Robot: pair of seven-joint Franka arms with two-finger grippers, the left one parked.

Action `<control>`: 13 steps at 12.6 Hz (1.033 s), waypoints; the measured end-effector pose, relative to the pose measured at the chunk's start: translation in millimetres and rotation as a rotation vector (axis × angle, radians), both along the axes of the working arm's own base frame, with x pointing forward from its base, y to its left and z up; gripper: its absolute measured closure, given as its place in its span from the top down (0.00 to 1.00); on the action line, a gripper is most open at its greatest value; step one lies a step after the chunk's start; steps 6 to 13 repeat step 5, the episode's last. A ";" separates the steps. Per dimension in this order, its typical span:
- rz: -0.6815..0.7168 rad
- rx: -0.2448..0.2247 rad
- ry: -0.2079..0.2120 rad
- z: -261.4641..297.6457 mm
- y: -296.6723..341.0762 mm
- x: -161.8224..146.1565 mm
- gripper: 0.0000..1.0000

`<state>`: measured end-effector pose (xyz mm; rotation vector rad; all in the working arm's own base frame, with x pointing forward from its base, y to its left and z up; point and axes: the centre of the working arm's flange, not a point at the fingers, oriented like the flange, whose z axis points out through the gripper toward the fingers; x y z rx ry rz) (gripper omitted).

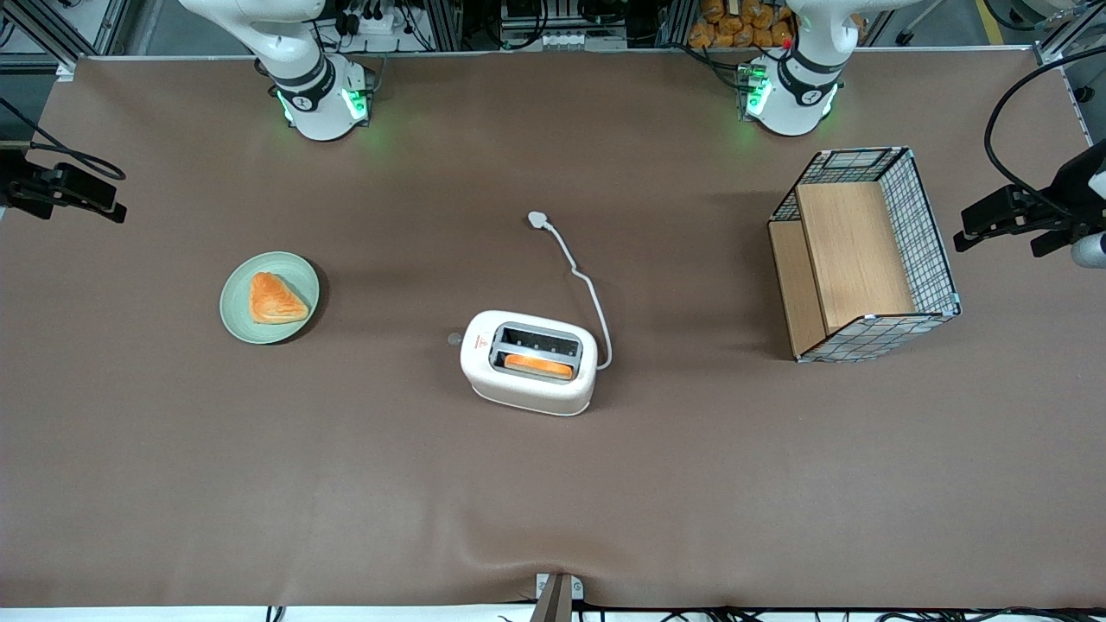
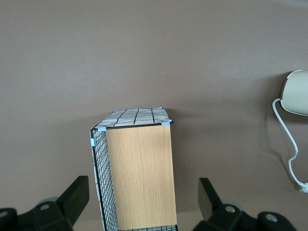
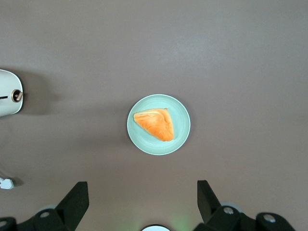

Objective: Press toaster button with right arm

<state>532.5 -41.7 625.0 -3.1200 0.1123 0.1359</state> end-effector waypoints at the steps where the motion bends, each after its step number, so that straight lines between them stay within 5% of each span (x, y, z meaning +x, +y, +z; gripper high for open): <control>1: 0.000 0.000 0.000 0.1 0.0 0.0 1.00; 13: -0.002 0.000 -0.001 0.6 -0.8 0.0 1.00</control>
